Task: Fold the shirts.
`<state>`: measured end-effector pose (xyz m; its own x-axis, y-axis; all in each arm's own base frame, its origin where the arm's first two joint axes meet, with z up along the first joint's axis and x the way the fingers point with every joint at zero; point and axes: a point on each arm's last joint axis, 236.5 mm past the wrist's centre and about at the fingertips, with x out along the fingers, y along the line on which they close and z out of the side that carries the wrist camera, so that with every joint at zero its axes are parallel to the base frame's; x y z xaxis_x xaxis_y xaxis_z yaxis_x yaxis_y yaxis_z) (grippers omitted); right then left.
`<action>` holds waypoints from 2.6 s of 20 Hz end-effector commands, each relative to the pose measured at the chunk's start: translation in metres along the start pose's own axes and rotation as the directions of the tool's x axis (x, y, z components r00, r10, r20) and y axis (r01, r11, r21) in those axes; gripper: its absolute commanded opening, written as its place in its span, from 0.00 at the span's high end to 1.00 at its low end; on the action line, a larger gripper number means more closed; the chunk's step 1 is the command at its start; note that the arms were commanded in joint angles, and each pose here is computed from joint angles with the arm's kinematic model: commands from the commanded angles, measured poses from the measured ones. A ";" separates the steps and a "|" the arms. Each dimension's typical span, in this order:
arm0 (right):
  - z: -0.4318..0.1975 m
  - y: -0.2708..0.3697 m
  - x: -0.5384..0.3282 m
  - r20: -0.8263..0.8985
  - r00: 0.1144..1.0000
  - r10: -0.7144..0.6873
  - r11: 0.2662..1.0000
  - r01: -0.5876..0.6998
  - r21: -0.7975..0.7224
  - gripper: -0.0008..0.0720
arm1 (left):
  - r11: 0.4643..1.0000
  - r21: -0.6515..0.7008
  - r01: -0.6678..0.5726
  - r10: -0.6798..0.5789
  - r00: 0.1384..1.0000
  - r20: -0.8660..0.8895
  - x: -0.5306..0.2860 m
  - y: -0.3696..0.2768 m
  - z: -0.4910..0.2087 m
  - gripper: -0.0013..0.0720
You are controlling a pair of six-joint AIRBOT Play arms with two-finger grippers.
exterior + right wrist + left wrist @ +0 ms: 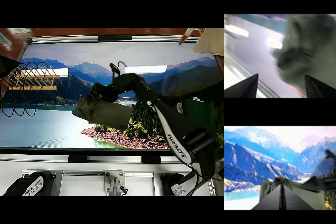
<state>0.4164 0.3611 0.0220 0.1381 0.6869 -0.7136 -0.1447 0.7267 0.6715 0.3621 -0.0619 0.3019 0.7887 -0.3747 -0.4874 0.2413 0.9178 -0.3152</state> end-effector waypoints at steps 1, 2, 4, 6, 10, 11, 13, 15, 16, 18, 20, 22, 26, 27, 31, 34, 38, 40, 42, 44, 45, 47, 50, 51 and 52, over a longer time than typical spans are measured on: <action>-0.027 -0.130 -0.090 -0.180 0.875 -0.449 0.894 0.441 -0.085 0.07 | 1.000 -0.003 -0.003 0.003 1.000 -0.005 0.001 0.002 -0.001 0.94; -0.034 -0.162 -0.114 -0.233 0.821 -0.521 0.850 0.522 -0.064 0.07 | 1.000 -0.003 -0.003 0.003 1.000 -0.008 0.003 0.003 -0.001 0.94; -0.047 -0.195 -0.121 -0.296 0.823 -0.484 0.854 0.519 0.046 0.07 | 1.000 -0.006 -0.003 0.003 1.000 -0.013 0.005 0.004 -0.002 0.94; -0.060 -0.193 -0.091 -0.312 0.895 -0.319 0.904 0.386 0.183 0.07 | 1.000 -0.008 -0.003 0.003 1.000 -0.016 0.007 0.005 -0.002 0.94; -0.077 -0.168 -0.030 -0.312 0.943 -0.116 0.959 0.188 0.210 0.07 | 1.000 -0.009 -0.004 0.004 1.000 -0.015 0.007 0.006 -0.002 0.94; -0.079 -0.163 -0.019 -0.313 0.944 -0.108 0.966 0.173 0.190 0.07 | 1.000 -0.009 -0.004 0.004 1.000 -0.015 0.007 0.006 -0.002 0.94; -0.079 -0.162 0.000 -0.298 0.947 -0.123 0.969 0.179 0.170 0.07 | 1.000 -0.009 -0.004 0.003 1.000 -0.015 0.007 0.005 -0.002 0.94; -0.076 -0.163 0.012 -0.278 0.952 -0.126 0.961 0.187 0.205 0.07 | 1.000 -0.009 -0.004 0.003 1.000 -0.015 0.007 0.005 -0.002 0.94; -0.073 -0.161 0.014 -0.267 0.957 -0.116 0.962 0.176 0.211 0.25 | 1.000 -0.009 -0.004 0.003 1.000 -0.015 0.007 0.005 -0.002 0.94; -0.061 -0.149 0.004 -0.239 0.966 -0.101 0.974 0.145 0.175 0.89 | 1.000 -0.009 -0.004 0.003 1.000 -0.015 0.007 0.005 -0.002 0.94; -0.034 -0.120 -0.027 -0.167 0.983 -0.076 0.995 0.086 0.057 0.91 | 1.000 -0.009 -0.004 0.003 1.000 -0.015 0.007 0.005 -0.002 0.94; 0.003 -0.082 -0.083 -0.045 0.998 -0.045 0.999 0.045 -0.018 0.91 | 1.000 -0.009 -0.004 0.004 1.000 -0.015 0.007 0.006 -0.002 0.94; 0.060 -0.027 -0.215 0.240 0.971 -0.008 0.999 0.019 -0.042 0.91 | 1.000 -0.009 -0.004 0.004 1.000 -0.015 0.007 0.006 -0.002 0.94; 0.068 -0.023 -0.242 0.296 0.955 -0.009 0.999 0.023 -0.043 0.91 | 1.000 -0.009 -0.004 0.004 1.000 -0.015 0.007 0.006 -0.002 0.94; 0.094 -0.039 -0.330 0.477 0.877 -0.050 0.998 0.064 -0.014 0.91 | 1.000 -0.009 -0.003 0.003 1.000 -0.016 0.007 0.005 -0.002 0.94; 0.106 -0.078 -0.381 0.566 0.816 -0.114 0.993 0.096 0.062 0.91 | 1.000 -0.009 -0.003 0.003 1.000 -0.016 0.006 0.005 -0.002 0.94; 0.108 -0.141 -0.434 0.633 0.736 -0.242 0.970 0.170 0.173 0.91 | 1.000 -0.011 -0.003 0.002 1.000 -0.016 0.006 0.005 -0.002 0.94; 0.107 -0.164 -0.458 0.663 0.690 -0.290 0.957 0.205 0.205 0.91 | 1.000 -0.011 -0.003 0.003 1.000 -0.016 0.006 0.005 -0.002 0.94; 0.108 -0.180 -0.478 0.693 0.647 -0.318 0.948 0.210 0.239 0.91 | 1.000 -0.011 -0.003 0.003 1.000 -0.016 0.006 0.005 -0.002 0.94; 0.102 -0.196 -0.489 0.686 0.629 -0.367 0.930 0.240 0.277 0.91 | 1.000 -0.011 -0.003 0.002 1.000 -0.016 0.006 0.005 -0.002 0.94; 0.094 -0.211 -0.491 0.658 0.625 -0.421 0.907 0.283 0.311 0.91 | 1.000 -0.011 -0.003 0.002 1.000 -0.016 0.006 0.005 -0.002 0.94; 0.071 -0.245 -0.498 0.567 0.608 -0.556 0.831 0.382 0.404 0.91 | 1.000 -0.011 -0.002 0.002 1.000 -0.016 0.006 0.005 -0.002 0.94; 0.056 -0.272 -0.509 0.517 0.585 -0.625 0.776 0.390 0.497 0.91 | 1.000 -0.011 -0.002 0.002 1.000 -0.016 0.006 0.005 -0.002 0.94; 0.058 -0.273 -0.508 0.523 0.591 -0.614 0.782 0.368 0.502 0.91 | 1.000 -0.011 -0.002 0.002 1.000 -0.016 0.006 0.005 -0.002 0.94; 0.059 -0.274 -0.506 0.523 0.598 -0.608 0.786 0.360 0.502 0.91 | 1.000 -0.011 -0.002 0.002 1.000 -0.016 0.006 0.005 -0.002 0.94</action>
<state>0.4510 -0.1692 0.2211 0.7121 0.0068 -0.7020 0.3690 0.8471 0.3825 0.3670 -0.0601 0.2950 0.7791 -0.3749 -0.5024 0.2330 0.9172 -0.3231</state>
